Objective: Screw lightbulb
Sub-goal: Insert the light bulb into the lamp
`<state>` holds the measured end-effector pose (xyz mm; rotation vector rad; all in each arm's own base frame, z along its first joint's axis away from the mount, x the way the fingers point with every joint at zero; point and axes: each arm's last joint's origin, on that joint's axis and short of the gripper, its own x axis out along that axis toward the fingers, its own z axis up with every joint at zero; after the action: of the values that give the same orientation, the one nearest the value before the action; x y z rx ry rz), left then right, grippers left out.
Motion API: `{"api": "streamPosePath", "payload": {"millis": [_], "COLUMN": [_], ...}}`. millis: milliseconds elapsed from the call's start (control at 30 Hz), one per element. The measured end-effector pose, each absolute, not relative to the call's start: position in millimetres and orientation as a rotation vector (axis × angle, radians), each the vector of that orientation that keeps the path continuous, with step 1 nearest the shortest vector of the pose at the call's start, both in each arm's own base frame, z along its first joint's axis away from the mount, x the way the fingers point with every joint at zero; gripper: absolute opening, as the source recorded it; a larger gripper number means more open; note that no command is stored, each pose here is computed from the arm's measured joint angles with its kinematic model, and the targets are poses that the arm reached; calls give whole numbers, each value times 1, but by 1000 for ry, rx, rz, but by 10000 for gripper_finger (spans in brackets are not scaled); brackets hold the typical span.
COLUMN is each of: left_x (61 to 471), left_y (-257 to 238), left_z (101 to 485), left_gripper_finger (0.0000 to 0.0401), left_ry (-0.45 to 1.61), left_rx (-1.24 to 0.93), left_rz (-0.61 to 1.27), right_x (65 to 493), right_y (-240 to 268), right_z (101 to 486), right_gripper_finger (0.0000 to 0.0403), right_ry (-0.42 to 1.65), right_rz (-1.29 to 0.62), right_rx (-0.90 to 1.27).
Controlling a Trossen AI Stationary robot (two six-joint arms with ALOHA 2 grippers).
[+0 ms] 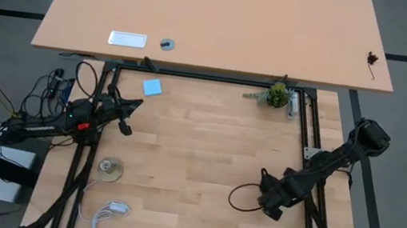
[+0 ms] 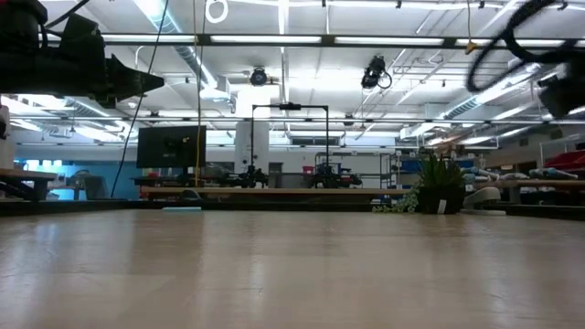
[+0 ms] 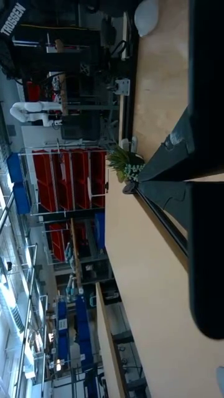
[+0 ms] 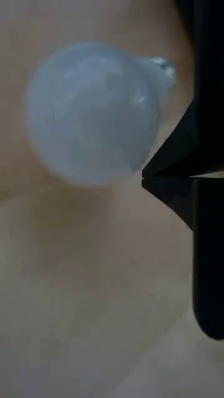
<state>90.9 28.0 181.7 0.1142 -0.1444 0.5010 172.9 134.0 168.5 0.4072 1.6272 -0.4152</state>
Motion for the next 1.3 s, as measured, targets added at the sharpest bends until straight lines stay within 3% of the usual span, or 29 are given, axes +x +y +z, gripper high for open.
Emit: {"api": "streamPosePath", "payload": {"millis": [400, 767, 1067, 1300], "left_x": [91, 91, 91, 91], "left_y": [28, 28, 28, 28], "left_z": [182, 182, 182, 182], "left_gripper_finger": [1, 1, 1, 1], "left_ry": [-145, -144, -145, -145], "left_rx": [114, 114, 114, 114], "left_rz": [501, 501, 501, 501], "right_x": [209, 186, 168, 172], "right_y": [120, 119, 108, 93], "right_z": [202, 203, 172, 153], "right_gripper_finger": [25, 12, 13, 11], "right_ry": [1425, 1675, 1794, 1723], "right_rz": [-389, -483, -586, -620], "right_rx": [311, 329, 425, 462]}}
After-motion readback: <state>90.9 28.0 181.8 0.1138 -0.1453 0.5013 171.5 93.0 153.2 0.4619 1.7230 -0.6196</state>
